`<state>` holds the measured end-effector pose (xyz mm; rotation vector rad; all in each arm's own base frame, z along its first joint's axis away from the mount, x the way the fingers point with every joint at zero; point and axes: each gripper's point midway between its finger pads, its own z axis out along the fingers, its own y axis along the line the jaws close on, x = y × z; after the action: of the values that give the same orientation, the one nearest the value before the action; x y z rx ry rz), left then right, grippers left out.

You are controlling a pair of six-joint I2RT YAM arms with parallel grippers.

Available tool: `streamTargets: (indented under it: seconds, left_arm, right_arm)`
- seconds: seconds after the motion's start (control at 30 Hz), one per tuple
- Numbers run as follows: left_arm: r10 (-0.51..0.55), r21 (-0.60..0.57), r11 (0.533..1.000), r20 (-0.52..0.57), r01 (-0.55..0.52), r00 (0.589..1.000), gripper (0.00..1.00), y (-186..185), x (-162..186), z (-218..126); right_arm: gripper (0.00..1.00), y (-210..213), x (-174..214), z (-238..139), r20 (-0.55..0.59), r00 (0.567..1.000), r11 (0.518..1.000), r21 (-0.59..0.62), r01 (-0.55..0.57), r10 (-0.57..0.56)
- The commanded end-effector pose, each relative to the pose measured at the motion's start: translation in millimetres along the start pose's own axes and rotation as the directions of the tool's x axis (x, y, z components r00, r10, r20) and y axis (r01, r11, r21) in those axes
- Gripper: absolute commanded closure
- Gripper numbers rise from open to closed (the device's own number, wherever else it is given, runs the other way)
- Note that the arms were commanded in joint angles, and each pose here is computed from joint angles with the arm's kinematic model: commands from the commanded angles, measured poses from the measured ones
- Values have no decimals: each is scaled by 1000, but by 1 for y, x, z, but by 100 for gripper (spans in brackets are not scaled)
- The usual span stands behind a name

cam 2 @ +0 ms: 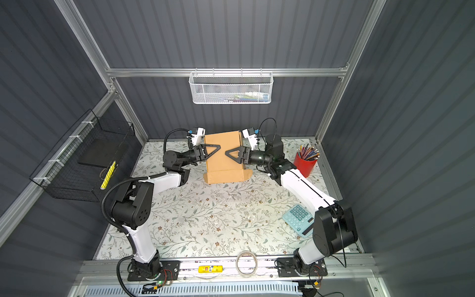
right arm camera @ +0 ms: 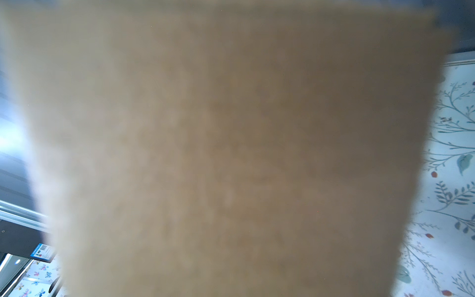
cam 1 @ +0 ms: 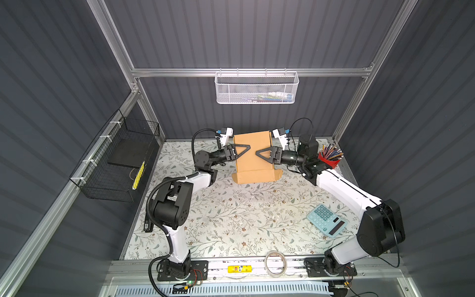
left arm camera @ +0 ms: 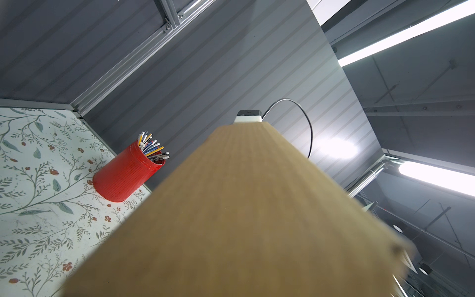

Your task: Fold the paper box

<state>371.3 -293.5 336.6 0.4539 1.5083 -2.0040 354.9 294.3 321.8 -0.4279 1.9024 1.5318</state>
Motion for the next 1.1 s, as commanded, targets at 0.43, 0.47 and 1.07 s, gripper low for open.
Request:
streamTargets:
  seconds: [0.43, 0.47, 1.07]
  left_arm:
    - [-20, -19, 1000, 54, 21, 998, 59, -3, -18, -24]
    - [-27, -21, 999, 56, 28, 998, 59, -2, -19, -25]
    - [-472, -72, 870, 161, 487, 867, 61, 54, -17, -69]
  right_arm:
    - [22, -4, -3, -50, 78, 996, 996, 73, 44, -50]
    - [22, -6, -2, -54, 81, 995, 995, 86, 46, -53]
    - [22, -15, 24, -113, -31, 855, 774, 410, 483, -517]
